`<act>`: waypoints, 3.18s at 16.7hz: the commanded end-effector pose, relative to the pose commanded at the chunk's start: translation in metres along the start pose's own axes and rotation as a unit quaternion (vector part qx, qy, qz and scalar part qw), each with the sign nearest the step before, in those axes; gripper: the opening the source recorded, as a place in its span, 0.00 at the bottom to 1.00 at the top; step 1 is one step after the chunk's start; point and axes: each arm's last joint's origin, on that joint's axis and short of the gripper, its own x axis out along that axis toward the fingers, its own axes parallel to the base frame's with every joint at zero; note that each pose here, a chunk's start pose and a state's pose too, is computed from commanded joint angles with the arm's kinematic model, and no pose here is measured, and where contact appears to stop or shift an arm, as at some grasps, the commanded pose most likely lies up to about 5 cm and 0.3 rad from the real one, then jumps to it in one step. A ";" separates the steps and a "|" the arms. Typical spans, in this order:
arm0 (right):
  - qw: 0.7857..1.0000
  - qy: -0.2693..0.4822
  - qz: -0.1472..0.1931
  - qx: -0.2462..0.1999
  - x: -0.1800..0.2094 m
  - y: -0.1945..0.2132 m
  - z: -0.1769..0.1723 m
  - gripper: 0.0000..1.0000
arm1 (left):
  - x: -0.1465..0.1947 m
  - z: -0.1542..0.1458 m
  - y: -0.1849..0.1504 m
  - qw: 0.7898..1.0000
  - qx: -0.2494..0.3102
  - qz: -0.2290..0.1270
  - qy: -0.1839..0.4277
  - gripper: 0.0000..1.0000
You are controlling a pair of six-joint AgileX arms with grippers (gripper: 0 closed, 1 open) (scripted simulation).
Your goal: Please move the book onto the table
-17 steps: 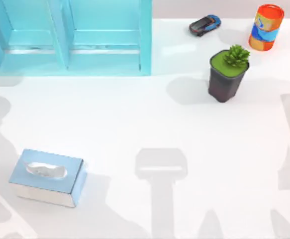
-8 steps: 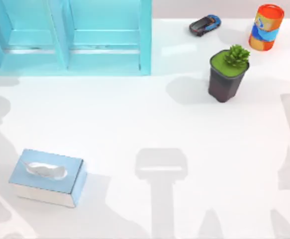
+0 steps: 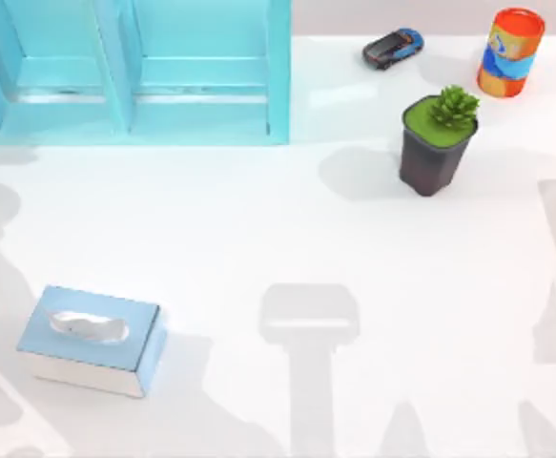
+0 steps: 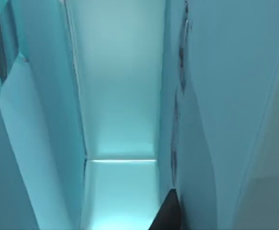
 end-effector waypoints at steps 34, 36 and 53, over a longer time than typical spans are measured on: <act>1.000 0.000 0.000 0.000 0.000 0.000 0.000 1.00 | -0.232 0.136 -0.020 0.999 -0.034 -0.002 0.007 0.00; 1.000 0.000 0.000 0.000 0.000 0.000 0.000 1.00 | -0.217 0.142 -0.038 0.997 -0.071 -0.002 0.007 0.00; 1.000 0.000 0.000 0.000 0.000 0.000 0.000 1.00 | -0.189 0.082 -0.411 0.763 -0.646 -0.010 0.019 0.00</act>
